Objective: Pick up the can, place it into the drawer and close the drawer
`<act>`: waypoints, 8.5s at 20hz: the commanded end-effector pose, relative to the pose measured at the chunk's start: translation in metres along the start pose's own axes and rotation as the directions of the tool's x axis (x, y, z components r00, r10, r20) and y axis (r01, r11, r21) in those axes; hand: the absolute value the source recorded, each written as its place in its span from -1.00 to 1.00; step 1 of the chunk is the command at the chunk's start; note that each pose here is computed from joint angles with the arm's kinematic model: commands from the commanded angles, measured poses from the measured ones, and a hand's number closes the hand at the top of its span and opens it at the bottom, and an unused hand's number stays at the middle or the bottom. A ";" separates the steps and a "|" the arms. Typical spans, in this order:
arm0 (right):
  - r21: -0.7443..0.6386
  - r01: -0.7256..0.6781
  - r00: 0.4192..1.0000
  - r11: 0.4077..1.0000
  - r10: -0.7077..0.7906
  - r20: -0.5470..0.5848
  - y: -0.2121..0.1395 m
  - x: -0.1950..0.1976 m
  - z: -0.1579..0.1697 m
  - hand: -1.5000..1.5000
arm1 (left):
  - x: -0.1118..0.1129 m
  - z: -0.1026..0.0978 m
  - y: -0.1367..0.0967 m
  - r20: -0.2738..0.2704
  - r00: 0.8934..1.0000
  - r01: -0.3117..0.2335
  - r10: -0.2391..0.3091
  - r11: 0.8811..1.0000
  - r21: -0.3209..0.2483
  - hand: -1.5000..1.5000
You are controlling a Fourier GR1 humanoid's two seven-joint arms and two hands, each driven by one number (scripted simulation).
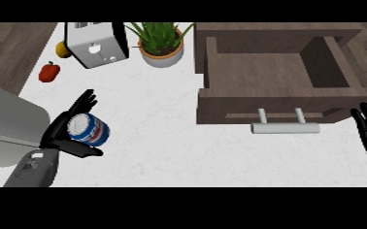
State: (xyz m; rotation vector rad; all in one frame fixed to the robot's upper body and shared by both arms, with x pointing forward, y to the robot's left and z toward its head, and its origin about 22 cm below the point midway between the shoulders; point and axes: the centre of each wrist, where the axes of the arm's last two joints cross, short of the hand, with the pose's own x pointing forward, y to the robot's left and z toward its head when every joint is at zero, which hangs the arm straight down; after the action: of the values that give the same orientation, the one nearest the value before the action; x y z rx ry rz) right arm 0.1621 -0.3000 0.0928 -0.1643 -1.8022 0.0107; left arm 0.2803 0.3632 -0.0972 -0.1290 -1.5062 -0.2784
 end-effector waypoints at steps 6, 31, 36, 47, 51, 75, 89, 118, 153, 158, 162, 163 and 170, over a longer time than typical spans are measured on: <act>0.010 0.006 1.000 1.000 -0.006 -0.007 0.004 0.012 0.006 -1.00 | 0.001 0.007 0.003 0.036 0.999 -0.026 0.028 0.998 -0.057 1.00; -0.054 0.024 1.000 0.998 -0.023 0.011 -0.004 0.021 0.008 -1.00 | 0.079 -0.042 -0.094 0.195 0.974 -0.172 0.115 0.936 0.306 1.00; -0.034 0.020 1.000 0.999 -0.019 0.024 -0.001 0.010 0.022 -1.00 | 0.132 -0.068 -0.121 0.228 0.971 -0.130 0.066 0.953 0.274 1.00; -0.062 0.008 0.999 0.998 -0.006 0.036 -0.022 0.015 0.020 -1.00 | 0.218 -0.104 -0.172 0.245 0.969 -0.079 0.035 0.982 0.174 1.00; -0.057 0.010 0.999 0.998 -0.008 0.036 -0.005 0.005 0.019 -1.00 | 0.272 -0.124 -0.211 0.282 0.959 -0.048 -0.002 0.984 0.171 1.00; -0.036 0.005 1.000 0.999 -0.004 0.019 -0.004 0.004 0.009 -1.00 | 0.377 -0.195 -0.289 0.261 0.962 0.040 -0.076 0.989 0.140 1.00; -0.014 0.015 0.998 1.000 -0.014 0.059 -0.011 0.008 0.002 -1.00 | 0.377 -0.216 -0.300 0.210 0.966 0.117 -0.152 0.978 0.171 1.00; 0.040 0.002 0.997 0.999 -0.005 0.077 0.007 0.016 -0.029 -1.00 | 0.312 -0.222 -0.293 0.169 0.934 0.236 -0.315 0.899 0.369 -1.00; 0.027 -0.804 0.567 0.594 0.753 0.333 0.050 0.026 -0.071 -1.00 | 0.333 -0.214 -0.312 0.248 0.958 0.040 -0.146 0.920 0.389 -1.00; 0.062 -0.868 0.489 0.493 0.824 0.286 0.060 -0.003 -0.078 -1.00 | 0.332 -0.214 -0.308 0.240 0.960 0.041 -0.147 0.918 0.395 -1.00; 0.029 -0.892 0.443 0.451 0.859 0.256 0.067 -0.032 -0.081 -1.00 | 0.342 -0.214 -0.282 0.211 0.969 0.038 -0.130 0.919 0.393 -1.00; 0.036 -0.888 0.450 0.458 0.853 0.263 0.088 -0.044 -0.092 -1.00 | 0.349 -0.211 -0.294 0.226 0.965 0.040 -0.134 0.925 0.378 -1.00; 0.006 -0.894 0.440 0.448 0.876 0.195 0.092 -0.092 -0.116 -1.00 | 0.347 -0.200 -0.262 0.202 0.970 0.049 -0.135 0.923 0.382 -1.00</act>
State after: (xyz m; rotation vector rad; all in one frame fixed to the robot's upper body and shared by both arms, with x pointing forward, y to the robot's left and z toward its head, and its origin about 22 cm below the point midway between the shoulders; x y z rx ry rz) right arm 0.2825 -0.2379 0.0448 -1.0659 -1.7069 0.9117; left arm 0.4234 0.0159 0.2053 0.2276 -1.7801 -0.0389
